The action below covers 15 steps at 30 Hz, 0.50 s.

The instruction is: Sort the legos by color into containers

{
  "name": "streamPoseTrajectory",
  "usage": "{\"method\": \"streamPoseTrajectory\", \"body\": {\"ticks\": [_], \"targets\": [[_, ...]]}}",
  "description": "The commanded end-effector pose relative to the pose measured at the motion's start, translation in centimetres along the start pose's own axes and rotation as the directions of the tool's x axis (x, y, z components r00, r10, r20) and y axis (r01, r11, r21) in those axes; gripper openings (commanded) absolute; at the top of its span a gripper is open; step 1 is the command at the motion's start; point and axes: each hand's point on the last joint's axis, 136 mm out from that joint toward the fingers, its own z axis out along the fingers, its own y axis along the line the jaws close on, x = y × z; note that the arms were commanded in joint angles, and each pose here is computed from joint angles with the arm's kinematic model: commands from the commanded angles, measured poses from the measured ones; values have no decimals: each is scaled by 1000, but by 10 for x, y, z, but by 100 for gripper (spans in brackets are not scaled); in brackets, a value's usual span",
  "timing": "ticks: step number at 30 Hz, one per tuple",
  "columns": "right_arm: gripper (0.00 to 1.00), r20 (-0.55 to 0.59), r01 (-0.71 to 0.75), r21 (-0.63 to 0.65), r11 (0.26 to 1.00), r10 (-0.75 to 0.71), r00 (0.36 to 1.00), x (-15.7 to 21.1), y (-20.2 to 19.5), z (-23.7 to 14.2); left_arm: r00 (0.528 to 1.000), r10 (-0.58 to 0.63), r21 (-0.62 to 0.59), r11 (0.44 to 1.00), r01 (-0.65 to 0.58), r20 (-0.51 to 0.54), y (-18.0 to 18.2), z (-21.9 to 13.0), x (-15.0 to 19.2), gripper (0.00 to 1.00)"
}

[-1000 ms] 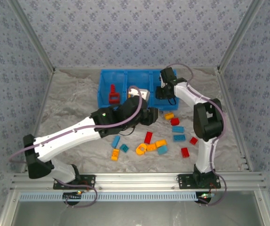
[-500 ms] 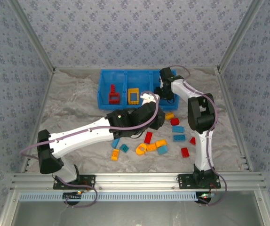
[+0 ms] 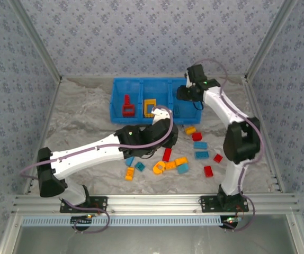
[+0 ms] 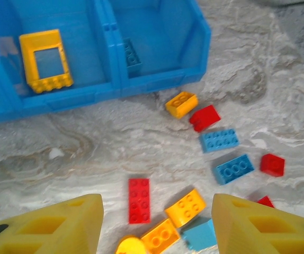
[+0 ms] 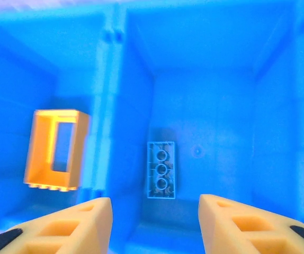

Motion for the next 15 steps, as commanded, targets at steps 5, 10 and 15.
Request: {"method": "streamPoseTrajectory", "body": {"ticks": [5, 10, 15], "targets": [[49, 221, 167, -166, 972, -129, 967, 36, 61, -105, 995, -65, -115, 992, 56, -77, 57, -18, 43, 56], [50, 247, 323, -294, 900, -255, 935, 115, 98, -144, 981, -132, -179, 978, 106, -141, 88, -19, 80, 56], [51, 234, 392, -400, 828, -321, 918, 178, 115, -174, 963, -181, -219, 966, 136, -199, 113, -21, 113, 56]]}}
